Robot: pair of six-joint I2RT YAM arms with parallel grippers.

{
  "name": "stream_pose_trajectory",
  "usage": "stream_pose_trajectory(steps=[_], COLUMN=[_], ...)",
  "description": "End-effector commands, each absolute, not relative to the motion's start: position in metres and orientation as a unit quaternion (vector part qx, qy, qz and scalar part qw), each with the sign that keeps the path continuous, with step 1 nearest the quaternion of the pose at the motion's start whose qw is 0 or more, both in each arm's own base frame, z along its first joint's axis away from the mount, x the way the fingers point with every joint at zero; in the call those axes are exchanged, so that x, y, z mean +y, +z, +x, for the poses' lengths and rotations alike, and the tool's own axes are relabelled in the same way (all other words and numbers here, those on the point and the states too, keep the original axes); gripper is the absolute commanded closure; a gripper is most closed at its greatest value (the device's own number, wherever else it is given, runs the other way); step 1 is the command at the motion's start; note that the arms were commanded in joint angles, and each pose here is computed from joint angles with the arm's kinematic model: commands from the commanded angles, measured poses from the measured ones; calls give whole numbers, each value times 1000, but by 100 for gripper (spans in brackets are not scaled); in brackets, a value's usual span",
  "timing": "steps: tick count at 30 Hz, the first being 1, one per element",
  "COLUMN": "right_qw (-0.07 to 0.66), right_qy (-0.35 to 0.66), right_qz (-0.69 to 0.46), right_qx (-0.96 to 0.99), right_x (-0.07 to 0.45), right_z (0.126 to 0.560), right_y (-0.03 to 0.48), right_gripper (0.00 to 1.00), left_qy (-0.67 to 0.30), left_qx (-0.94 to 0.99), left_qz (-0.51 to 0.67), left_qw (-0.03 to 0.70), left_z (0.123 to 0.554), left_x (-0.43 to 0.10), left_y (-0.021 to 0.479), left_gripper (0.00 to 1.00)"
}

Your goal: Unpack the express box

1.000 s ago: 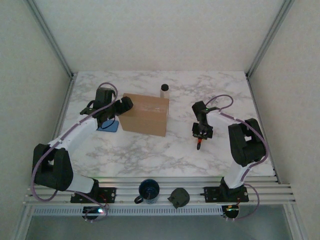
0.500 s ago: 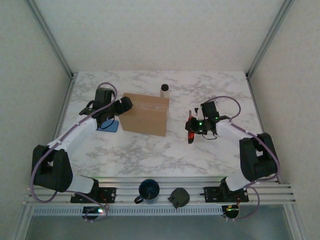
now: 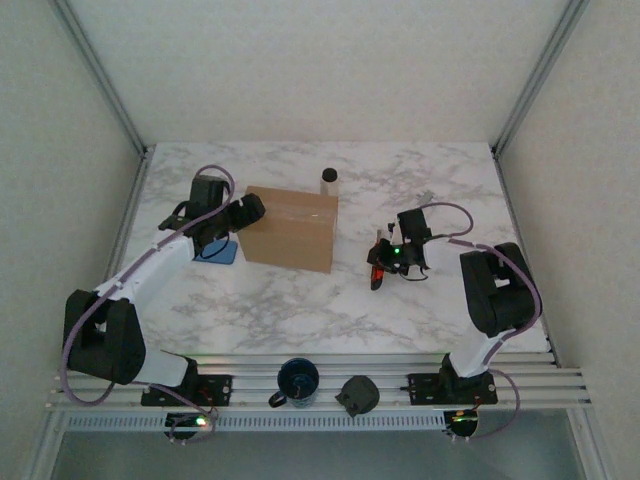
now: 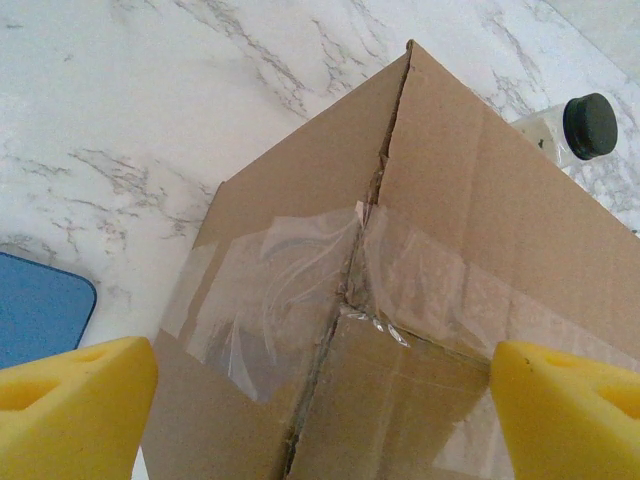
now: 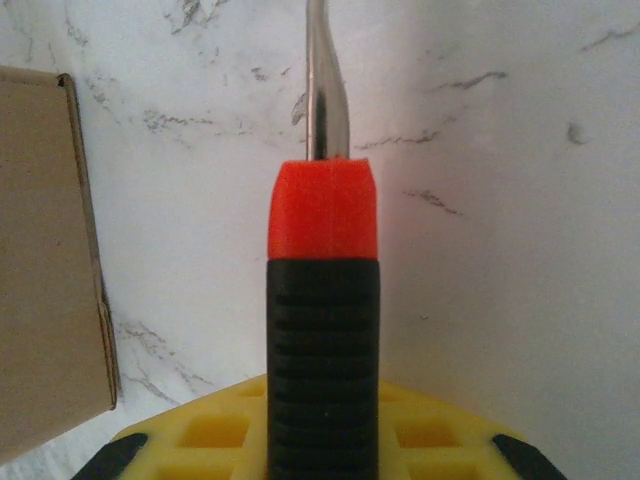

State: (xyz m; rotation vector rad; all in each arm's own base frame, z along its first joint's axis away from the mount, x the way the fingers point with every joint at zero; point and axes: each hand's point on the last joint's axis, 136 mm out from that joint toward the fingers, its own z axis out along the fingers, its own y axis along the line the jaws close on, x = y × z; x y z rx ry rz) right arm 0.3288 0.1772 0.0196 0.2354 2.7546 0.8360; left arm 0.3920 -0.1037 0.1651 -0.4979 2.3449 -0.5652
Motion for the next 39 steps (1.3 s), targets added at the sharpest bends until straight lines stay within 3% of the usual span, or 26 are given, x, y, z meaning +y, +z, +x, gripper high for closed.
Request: stream_pose_trajectory(steps=[1,10,12,15,19,26,31,39], right_qw=[88,44,41,38,51,119,168,269], right_qy=[221,133,127,118,97,25,12,122], right_qz=[120,156,164,175,186,141,71,-77], right_qx=[964,978,977,977,976,982,983,952], right_x=[156,125,122,119,109,96,135,213], right_z=[318,291,289,286,284,298,313,370], right_y=[-2,-13,-11,-6,7,74,116,208], right_gripper=[95,66,50,39,33,25,20,20], left_qy=[-202,-202,-203,-204,-203,-207,-203,-191], left_qx=[899,899,898,897,897,896,894,892], left_qz=[-188,-189,-188,-188,-187,-186,-189,-200], left_qw=[341,340,341,344,345,347,353,357], left_z=[390,389,388,388,387,387,385,378], left_x=[-98,-97,-97,-97,-96,-97,-93,-84], left_y=[170,170,171,172,173,176,179,192], left_gripper=[14,14,14,14,14,14,14,15])
